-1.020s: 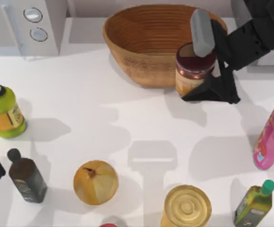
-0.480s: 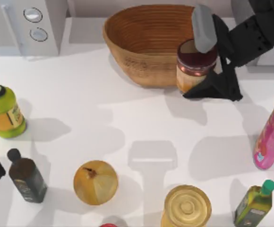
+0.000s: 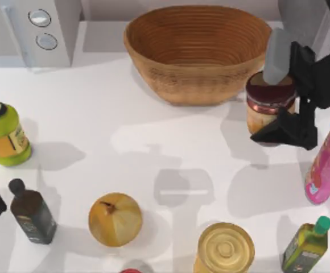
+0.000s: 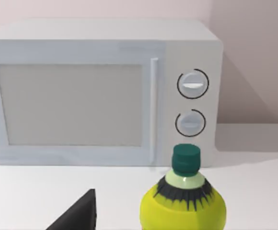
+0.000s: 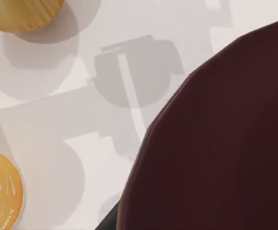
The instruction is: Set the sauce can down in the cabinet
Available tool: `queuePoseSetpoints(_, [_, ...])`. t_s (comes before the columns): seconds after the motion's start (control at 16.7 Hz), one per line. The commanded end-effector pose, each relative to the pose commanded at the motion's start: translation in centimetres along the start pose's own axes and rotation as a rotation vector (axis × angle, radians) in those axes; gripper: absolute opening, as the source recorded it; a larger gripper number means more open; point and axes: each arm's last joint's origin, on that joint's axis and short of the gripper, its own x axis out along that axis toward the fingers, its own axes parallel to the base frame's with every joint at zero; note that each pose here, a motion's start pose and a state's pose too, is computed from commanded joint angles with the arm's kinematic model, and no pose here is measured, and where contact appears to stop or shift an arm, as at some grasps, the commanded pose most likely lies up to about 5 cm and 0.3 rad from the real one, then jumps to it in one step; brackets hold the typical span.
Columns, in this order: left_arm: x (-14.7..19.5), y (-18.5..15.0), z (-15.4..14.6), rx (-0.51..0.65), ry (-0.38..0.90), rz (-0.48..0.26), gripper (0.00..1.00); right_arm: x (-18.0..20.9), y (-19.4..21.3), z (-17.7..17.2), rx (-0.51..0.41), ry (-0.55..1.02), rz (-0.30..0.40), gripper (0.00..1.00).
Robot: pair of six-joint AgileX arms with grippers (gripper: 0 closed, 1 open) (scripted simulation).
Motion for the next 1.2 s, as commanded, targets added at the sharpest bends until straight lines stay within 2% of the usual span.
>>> queuePoseSetpoints(0.18, [0.0,0.0,0.0,0.000,0.000,0.000,1.00,-2.9,2.9,-2.2,0.096,-0.011,-0.169,0.00])
queuePoseSetpoints(0.48, [0.0,0.0,0.0,0.000,0.000,0.000,1.00,-6.6,8.9,-7.1,0.270,-0.117,-0.531,0.00])
queuePoseSetpoints(0.66, [0.0,0.0,0.0,0.000,0.000,0.000,1.00,-7.1,12.3,-10.2,0.366,-0.237,-0.754,0.00])
queuePoseSetpoints(0.84, [0.0,0.0,0.0,0.000,0.000,0.000,1.00,-6.5,14.8,-13.2,0.444,-0.389,-0.949,0.00])
queuePoseSetpoints(1.02, [0.0,0.0,0.0,0.000,0.000,0.000,1.00,-5.2,16.3,-15.6,0.496,-0.552,-1.096,0.00])
queuePoseSetpoints(1.2, [0.0,0.0,0.0,0.000,0.000,0.000,1.00,-4.0,17.0,-17.4,0.523,-0.698,-1.189,0.00])
